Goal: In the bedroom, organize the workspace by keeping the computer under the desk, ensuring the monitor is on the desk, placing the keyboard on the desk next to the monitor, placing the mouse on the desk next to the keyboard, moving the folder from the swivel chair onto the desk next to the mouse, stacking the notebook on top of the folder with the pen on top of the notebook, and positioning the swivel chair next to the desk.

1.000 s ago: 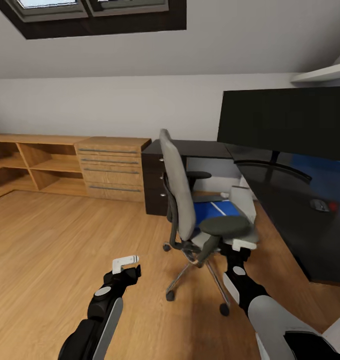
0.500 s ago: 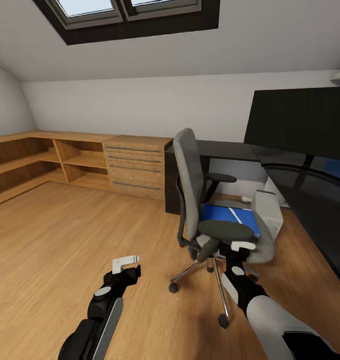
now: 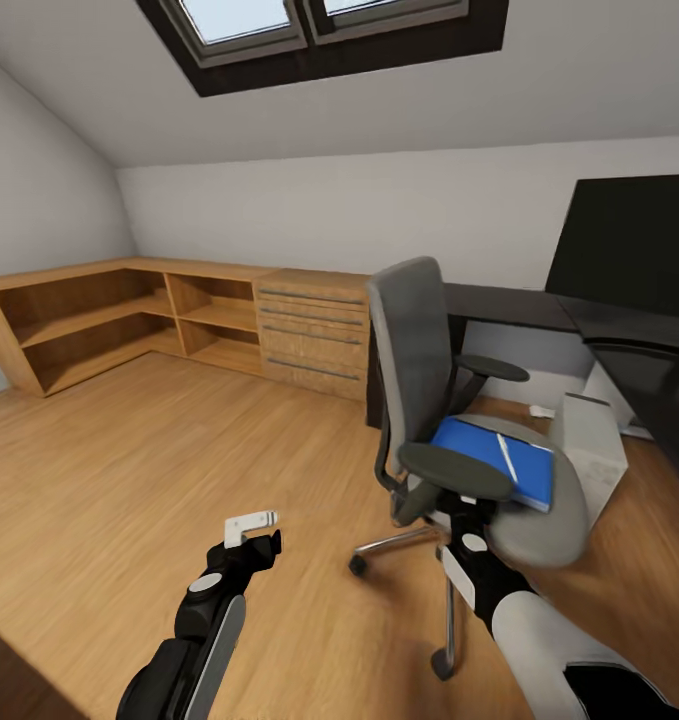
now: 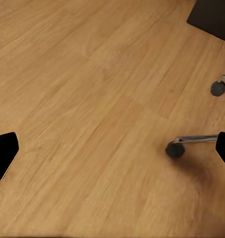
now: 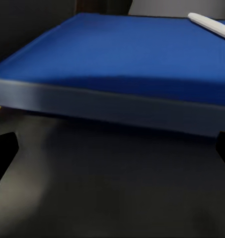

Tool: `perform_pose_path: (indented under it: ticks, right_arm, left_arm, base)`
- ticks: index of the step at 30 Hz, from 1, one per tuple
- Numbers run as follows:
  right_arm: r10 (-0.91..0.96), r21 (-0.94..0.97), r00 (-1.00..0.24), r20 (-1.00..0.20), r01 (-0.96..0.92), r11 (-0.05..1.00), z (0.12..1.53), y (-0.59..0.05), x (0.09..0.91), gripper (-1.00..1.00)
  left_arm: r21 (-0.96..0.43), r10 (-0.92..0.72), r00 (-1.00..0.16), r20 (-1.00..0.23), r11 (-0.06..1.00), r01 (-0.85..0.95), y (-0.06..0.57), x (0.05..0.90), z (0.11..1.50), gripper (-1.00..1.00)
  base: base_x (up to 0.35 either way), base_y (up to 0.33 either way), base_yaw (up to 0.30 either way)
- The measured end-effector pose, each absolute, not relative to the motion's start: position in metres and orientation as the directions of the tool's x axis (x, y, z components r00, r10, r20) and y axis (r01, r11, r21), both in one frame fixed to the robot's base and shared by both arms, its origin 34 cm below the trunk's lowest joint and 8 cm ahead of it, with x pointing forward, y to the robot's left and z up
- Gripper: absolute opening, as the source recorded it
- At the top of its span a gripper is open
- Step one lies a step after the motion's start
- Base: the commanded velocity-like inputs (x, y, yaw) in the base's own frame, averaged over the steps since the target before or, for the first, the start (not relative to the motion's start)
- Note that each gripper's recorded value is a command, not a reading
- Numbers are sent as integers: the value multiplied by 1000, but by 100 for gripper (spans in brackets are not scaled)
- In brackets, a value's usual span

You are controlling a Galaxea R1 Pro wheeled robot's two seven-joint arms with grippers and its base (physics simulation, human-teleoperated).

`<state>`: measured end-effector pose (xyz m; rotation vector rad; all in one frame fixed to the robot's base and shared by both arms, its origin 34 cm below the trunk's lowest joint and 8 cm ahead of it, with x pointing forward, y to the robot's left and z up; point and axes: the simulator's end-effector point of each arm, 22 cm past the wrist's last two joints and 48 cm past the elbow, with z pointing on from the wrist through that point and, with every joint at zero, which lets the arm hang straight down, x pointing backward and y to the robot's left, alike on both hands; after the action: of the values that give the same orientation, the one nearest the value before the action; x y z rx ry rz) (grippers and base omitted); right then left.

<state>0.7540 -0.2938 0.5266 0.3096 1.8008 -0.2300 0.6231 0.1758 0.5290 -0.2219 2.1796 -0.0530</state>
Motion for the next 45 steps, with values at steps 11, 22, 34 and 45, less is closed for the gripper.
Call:
perform_pose_path:
  ticks: [11, 22, 34, 45]
  right_arm:
    - [87, 4, -237, -968, 328, 945, 524, -294, 753, 100]
    - [86, 3, -232, -969, 336, 942, 528, -300, 753, 100]
    - [82, 1, -225, -971, 340, 941, 533, -305, 753, 100]
    - [75, -5, -218, -973, 346, 938, 538, -313, 752, 100]
  left_arm:
    - [-121, -179, -565, -805, 983, -139, 176, 623, 529, 100]
    - [-131, -190, -553, -811, 981, -146, 177, 625, 535, 100]
    - [-131, -191, -546, -816, 980, -146, 178, 625, 540, 100]
    - [-132, -191, -540, -820, 981, -145, 178, 625, 544, 100]
  base:
    - [0, 0, 127]
    - [0, 0, -175]
    - [0, 0, -267]
    - [0, 0, -269]
